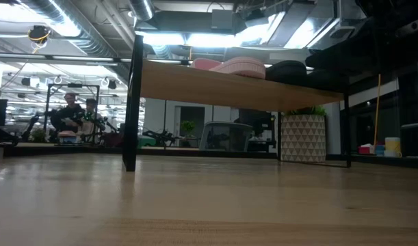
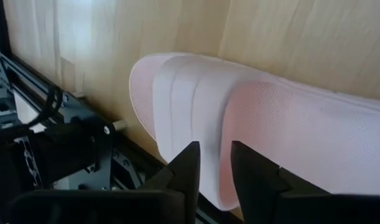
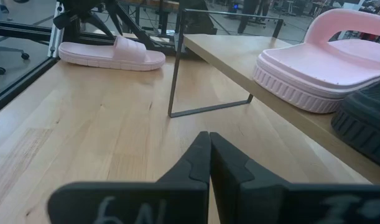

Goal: Pick and place slides into the shelf
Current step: Put the left pink slide on the shelf

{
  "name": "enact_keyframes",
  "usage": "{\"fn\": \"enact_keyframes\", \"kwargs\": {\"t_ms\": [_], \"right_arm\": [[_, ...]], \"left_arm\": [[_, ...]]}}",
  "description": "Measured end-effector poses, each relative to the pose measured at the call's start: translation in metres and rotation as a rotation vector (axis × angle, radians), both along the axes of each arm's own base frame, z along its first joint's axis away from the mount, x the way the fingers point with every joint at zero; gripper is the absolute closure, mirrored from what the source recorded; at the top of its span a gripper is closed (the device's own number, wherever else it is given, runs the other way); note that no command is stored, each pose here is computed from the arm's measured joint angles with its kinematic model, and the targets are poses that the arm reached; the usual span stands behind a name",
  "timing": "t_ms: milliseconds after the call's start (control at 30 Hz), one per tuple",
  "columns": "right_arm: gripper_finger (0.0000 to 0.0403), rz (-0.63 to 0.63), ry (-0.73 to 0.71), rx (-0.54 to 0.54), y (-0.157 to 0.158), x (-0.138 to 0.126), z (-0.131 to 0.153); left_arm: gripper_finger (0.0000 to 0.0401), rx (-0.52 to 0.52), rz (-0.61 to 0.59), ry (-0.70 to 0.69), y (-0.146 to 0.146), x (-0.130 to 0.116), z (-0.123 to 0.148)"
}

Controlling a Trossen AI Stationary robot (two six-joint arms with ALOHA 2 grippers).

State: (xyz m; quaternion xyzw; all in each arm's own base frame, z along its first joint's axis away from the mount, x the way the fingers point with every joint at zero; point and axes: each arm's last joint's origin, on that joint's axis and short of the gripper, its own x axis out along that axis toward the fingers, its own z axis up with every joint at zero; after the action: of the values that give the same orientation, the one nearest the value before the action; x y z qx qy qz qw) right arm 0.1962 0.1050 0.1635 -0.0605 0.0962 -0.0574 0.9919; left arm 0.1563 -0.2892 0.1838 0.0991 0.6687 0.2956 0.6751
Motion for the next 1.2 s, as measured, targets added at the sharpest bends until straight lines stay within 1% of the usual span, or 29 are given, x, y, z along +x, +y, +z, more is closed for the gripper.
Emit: {"fn": "enact_keyframes", "kwargs": {"t_ms": [267,533,733,933,1200], "right_arm": [[0.0395,0.0,0.0,0.0,0.0,0.0,0.0],[0.0395,0.0,0.0,0.0,0.0,0.0,0.0],[0.0395,0.0,0.0,0.001,0.0,0.0,0.0],[0.0395,0.0,0.0,0.001,0.0,0.0,0.0],[0.0395,0.0,-0.001,0.002,0.0,0.0,0.0]], "left_arm": [[0.0325,-0.006,0.008,0.011,0.0,0.0,0.0],[0.0312,-0.003,0.009,0.003,0.0,0.0,0.0],[0.0298,0.024,-0.024,-0.049,0.001,0.002,0.0],[0.0286,0.045,0.001,-0.057,0.004,-0.001,-0.004],[0.0281,0.072,0.038,0.0,0.011,-0.006,-0.016]]}}
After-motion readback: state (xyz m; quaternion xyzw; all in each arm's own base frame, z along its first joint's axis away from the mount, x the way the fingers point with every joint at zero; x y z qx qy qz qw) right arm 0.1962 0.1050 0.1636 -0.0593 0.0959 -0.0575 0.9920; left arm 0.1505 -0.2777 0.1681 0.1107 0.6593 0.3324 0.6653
